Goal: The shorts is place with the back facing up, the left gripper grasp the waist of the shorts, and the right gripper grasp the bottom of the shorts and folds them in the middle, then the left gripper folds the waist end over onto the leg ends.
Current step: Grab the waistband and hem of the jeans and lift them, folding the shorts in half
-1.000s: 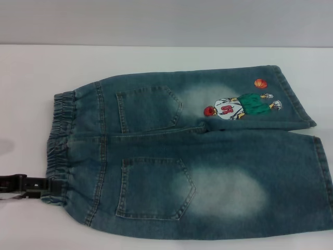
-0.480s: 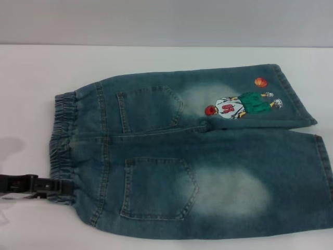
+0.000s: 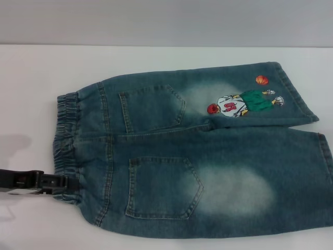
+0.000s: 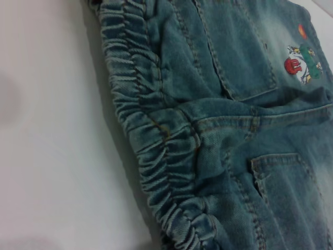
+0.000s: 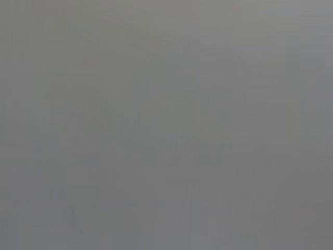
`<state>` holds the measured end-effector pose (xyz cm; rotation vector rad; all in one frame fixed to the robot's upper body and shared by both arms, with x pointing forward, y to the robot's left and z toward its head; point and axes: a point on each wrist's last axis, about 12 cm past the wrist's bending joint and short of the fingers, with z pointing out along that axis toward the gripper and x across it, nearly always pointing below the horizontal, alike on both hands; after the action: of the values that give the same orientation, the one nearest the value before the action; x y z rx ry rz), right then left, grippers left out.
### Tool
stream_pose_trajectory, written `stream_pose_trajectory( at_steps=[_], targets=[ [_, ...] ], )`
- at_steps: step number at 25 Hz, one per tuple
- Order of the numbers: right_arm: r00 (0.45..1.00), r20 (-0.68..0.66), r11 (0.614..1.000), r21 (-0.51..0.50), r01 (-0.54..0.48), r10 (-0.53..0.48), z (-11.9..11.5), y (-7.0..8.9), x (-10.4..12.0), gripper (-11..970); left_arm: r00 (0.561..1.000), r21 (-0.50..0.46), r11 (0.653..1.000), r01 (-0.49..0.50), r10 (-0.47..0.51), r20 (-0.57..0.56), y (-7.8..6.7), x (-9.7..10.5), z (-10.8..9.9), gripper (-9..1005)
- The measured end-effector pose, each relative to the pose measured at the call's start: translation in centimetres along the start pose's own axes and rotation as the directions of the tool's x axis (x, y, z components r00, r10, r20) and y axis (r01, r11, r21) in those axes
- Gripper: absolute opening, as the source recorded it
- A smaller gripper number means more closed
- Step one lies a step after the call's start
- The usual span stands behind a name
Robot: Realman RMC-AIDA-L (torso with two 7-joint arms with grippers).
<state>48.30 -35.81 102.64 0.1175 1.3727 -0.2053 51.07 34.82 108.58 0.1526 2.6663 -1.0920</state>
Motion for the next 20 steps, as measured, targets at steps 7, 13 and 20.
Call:
stream_pose_trajectory(
  at_steps=[7,13,20],
  targets=[
    [1.0,0.0,1.0,0.001,0.0,0.0,0.01,-0.01,0.0,679,1.0,-0.008,1.0,-0.006,0.006,-0.002,0.02,0.0,0.16,766],
    [1.0,0.003,1.0,0.01,-0.003,0.002,0.08,-0.07,-0.04,679,1.0,-0.015,1.0,-0.006,0.006,-0.002,0.2,0.01,0.08,757],
    [1.0,0.002,1.0,0.011,-0.001,0.001,0.05,-0.13,-0.03,680,1.0,-0.027,0.999,-0.019,0.019,0.001,0.37,0.05,-0.23,511]
  ],
)
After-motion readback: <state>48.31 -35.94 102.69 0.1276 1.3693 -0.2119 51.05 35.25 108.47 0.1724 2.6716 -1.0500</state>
